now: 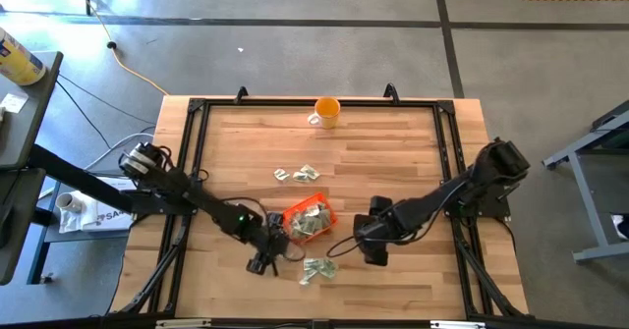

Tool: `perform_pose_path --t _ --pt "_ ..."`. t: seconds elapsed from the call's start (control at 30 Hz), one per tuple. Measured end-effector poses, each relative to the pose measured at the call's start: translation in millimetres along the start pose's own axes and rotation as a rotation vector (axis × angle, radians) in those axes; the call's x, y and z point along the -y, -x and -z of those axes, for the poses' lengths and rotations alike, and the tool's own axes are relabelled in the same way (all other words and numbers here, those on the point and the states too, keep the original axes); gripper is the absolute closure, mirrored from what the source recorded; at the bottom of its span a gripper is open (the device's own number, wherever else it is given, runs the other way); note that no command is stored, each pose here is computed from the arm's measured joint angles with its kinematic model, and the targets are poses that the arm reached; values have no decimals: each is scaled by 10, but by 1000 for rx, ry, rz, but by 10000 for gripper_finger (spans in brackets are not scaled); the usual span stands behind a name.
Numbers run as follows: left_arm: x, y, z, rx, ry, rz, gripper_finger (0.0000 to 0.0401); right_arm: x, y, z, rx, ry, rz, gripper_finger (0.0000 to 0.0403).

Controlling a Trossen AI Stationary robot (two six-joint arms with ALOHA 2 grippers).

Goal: Pick and place Stevia / Truvia into bins
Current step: Put the stevia packet into the bin

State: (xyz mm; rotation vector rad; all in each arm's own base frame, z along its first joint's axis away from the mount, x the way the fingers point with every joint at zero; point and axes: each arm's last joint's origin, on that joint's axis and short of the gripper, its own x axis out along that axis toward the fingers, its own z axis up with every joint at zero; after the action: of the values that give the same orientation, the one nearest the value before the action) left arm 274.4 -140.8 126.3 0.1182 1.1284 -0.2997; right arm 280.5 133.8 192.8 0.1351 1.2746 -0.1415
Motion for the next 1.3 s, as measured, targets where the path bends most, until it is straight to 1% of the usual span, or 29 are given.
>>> perform_pose_path --t 0.07,0.13,0.2,0.3,0.33,0.37,0.43,0.5,0.53,0.57,0.6,0.63,0.67,0.7,0.8,0.87,0.9,0.93,0.97,1.03,1.1,1.13,1.17,1.27,1.3 --pt "-68 -14 -12 -9 25 33 147 -30 12 13 15 -12 4 139" --pt "-136 -17 -17 -11 46 36 191 -52 16 34 18 -9 11 139" --pt "-205 -19 -21 -14 69 27 247 -63 19 42 29 -8 24 139" --pt "-268 -18 -16 -32 105 39 344 -60 21 56 31 -15 47 139" --pt "-278 -16 -11 -43 122 49 368 -53 22 62 29 -13 59 139" --pt "-276 -13 4 -64 145 62 374 -52 23 70 30 -10 71 139" --pt "-263 33 60 -132 225 101 367 -60 37 83 49 -9 95 139" --pt "-194 115 127 -228 351 197 352 -66 92 93 86 -19 112 140" --pt "-146 179 134 -252 402 246 348 -64 138 95 108 -23 115 140" --pt "-89 243 137 -261 429 273 349 -59 182 98 129 -29 118 140" --pt "-46 337 127 -251 442 289 356 -44 224 102 148 -39 131 140" --pt "-10 473 50 -185 431 303 366 -28 261 112 160 -46 146 140" --pt "3 618 -53 -84 416 302 374 -14 285 123 168 -47 164 140" --pt "-29 744 -122 1 418 270 374 8 299 124 171 -50 181 140" --pt "-290 977 -213 165 518 64 374 82 281 131 166 -46 203 140" --pt "-516 1107 -274 279 590 -47 369 128 196 137 152 -49 178 140" --pt "-623 1150 -321 341 621 -73 366 146 143 154 138 -51 156 140" --pt "-721 1177 -361 396 642 -93 365 159 97 169 125 -48 130 140" --pt "-812 1161 -367 415 657 -111 363 174 55 176 119 -48 110 140" --pt "-955 1007 -347 374 685 -138 355 196 -16 191 115 -60 70 140" --pt "-1030 904 -348 337 700 -79 337 225 -39 199 98 -66 65 140" --pt "-1047 857 -349 316 711 -32 325 235 -37 196 97 -63 69 140" --pt "-1044 823 -389 322 728 23 311 244 -26 181 106 -58 74 140" --pt "-1018 744 -393 287 834 115 263 301 18 112 138 -54 93 140" --pt "-1022 775 -451 310 864 150 247 334 47 83 147 -60 84 140"
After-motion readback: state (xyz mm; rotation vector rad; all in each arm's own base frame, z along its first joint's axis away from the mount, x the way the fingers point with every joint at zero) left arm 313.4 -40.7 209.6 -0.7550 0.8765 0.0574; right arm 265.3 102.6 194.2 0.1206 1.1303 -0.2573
